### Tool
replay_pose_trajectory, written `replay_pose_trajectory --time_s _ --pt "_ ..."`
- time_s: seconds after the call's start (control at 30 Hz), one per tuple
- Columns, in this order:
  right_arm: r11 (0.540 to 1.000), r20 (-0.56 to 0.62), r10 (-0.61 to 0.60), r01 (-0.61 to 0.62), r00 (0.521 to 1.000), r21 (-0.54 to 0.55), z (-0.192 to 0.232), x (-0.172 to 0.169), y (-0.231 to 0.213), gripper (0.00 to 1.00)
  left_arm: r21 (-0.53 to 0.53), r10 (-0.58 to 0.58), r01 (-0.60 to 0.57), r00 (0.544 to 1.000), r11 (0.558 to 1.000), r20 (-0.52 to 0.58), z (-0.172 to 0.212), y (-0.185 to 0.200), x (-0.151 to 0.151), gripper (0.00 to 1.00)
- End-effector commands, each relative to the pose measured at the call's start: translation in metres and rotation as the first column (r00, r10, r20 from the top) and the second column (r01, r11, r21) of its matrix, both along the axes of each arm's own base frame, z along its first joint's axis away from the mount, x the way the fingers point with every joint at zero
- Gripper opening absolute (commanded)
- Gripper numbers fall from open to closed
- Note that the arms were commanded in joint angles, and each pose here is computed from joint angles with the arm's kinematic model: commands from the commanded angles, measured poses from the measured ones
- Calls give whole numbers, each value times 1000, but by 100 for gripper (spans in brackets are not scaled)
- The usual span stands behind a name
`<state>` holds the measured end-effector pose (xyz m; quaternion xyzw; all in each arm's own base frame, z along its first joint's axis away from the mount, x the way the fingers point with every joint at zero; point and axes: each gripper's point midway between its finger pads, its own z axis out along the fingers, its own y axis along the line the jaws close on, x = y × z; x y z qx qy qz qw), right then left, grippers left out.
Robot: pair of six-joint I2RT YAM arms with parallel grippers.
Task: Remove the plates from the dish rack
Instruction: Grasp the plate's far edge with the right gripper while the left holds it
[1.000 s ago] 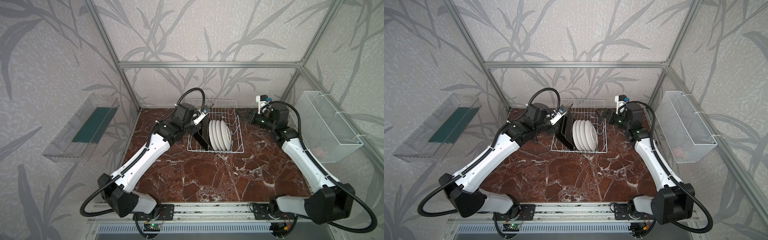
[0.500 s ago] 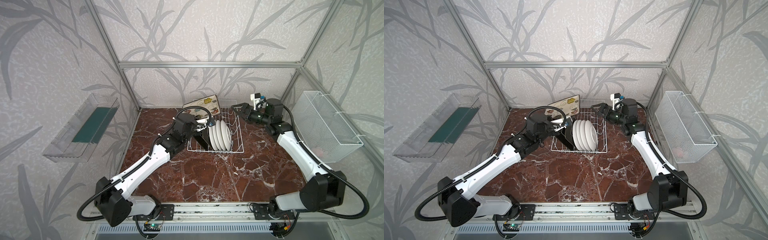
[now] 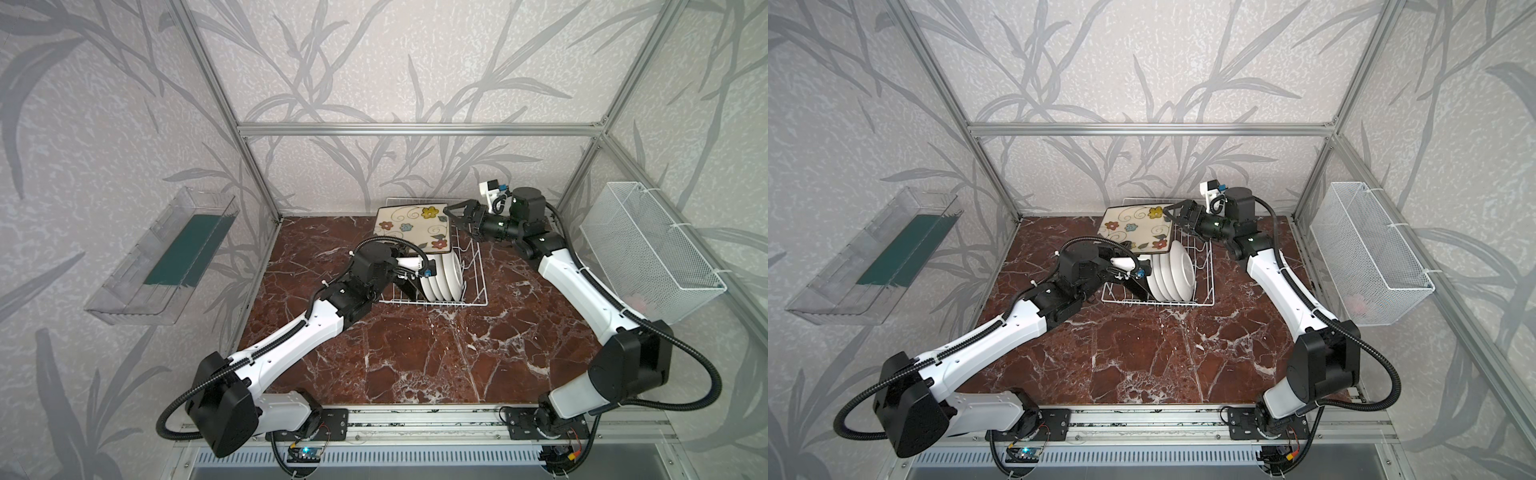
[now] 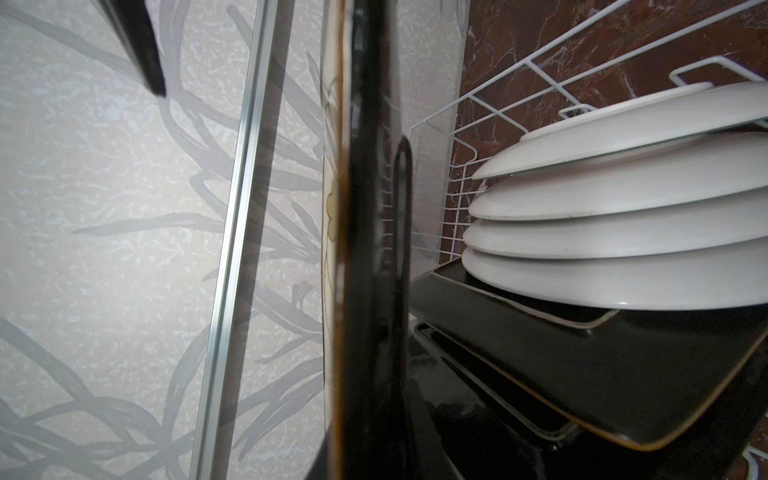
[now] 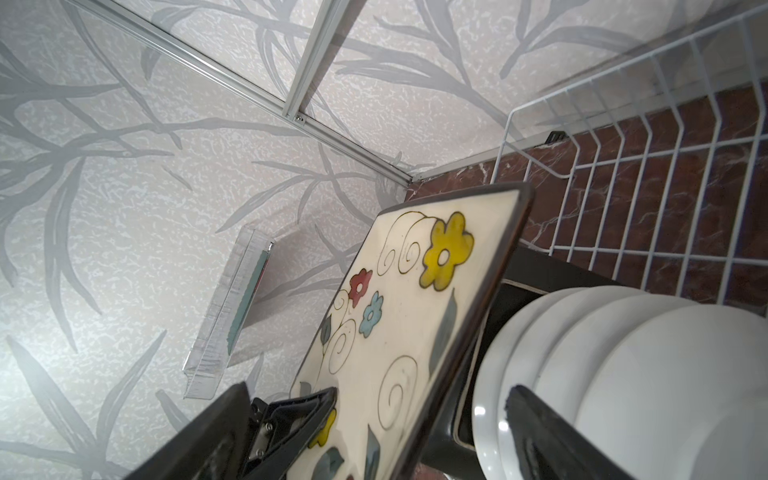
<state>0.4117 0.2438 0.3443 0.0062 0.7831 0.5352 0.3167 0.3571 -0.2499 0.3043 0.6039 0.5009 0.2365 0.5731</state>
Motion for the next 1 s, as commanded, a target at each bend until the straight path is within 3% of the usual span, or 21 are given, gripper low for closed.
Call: replay_pose_trajectory --time_s 0.0,0.3,0.67,0.97 --pt "1000 -39 24 -24 999 -10 0 -3 14 91 -210 37 40 935 977 353 123 5 -9 0" --pt "998 -123 44 -50 991 -46 -21 -7 39 71 -203 30 47 932 978 360 114 1 -7 0" --pt "999 -146 41 -38 988 22 -23 -3 45 32 -202 31 41 940 978 341 103 -3 -3 0" --pt "997 -144 59 -53 988 48 -18 -3 45 16 -234 75 14 927 972 367 100 -1 4 0"
